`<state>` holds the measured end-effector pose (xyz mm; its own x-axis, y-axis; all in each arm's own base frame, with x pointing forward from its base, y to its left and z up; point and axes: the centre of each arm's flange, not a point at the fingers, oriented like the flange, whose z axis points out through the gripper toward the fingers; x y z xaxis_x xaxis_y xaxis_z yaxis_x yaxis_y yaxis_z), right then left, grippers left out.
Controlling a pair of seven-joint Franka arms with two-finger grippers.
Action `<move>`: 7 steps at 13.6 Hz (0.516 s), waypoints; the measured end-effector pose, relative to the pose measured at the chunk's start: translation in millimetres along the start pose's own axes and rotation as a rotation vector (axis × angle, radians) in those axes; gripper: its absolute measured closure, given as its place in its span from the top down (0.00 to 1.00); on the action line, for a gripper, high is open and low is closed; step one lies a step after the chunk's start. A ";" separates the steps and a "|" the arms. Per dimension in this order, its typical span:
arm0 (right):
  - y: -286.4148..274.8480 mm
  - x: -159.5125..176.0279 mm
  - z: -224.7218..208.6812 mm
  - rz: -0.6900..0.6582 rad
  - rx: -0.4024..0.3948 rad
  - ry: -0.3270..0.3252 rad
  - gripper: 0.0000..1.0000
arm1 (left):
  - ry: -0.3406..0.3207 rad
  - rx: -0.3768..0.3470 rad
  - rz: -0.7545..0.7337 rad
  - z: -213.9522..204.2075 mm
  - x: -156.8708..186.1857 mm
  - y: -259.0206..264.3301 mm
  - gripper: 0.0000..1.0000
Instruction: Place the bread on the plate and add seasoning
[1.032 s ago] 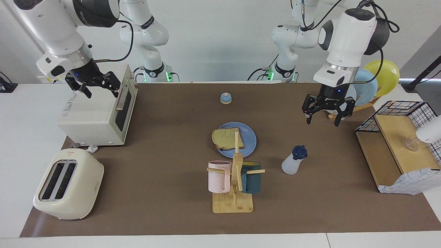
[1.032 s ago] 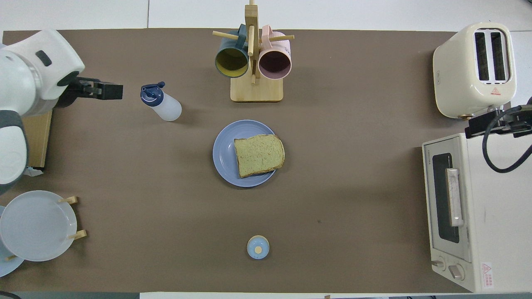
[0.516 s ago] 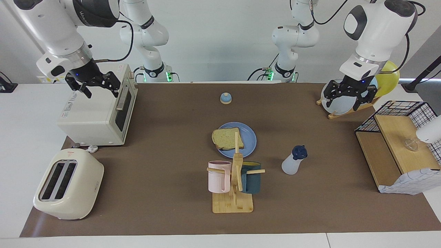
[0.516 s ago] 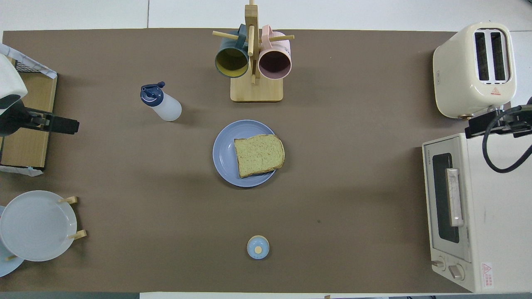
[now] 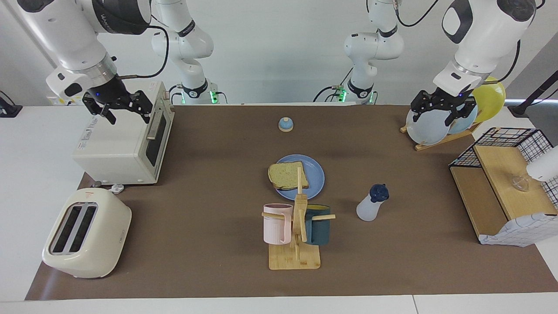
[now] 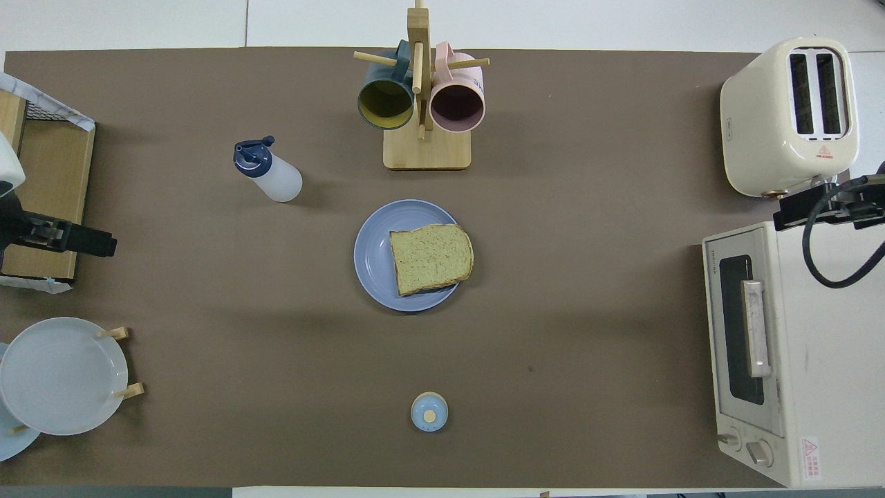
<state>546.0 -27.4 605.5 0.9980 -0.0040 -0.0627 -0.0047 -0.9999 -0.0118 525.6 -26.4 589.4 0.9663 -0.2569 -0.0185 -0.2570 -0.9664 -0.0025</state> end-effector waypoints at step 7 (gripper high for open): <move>0.0 0.0 0.0 0.000 0.000 0.000 1.00 | 0.002 0.002 -0.134 -23.2 -0.9 4.3 1.00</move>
<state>546.0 -27.4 605.5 0.9980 -0.0040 -0.0627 -0.0048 -0.9999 -0.0118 524.0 -30.6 612.7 0.9920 -0.1254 -0.0163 -0.1255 -0.9921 -0.0067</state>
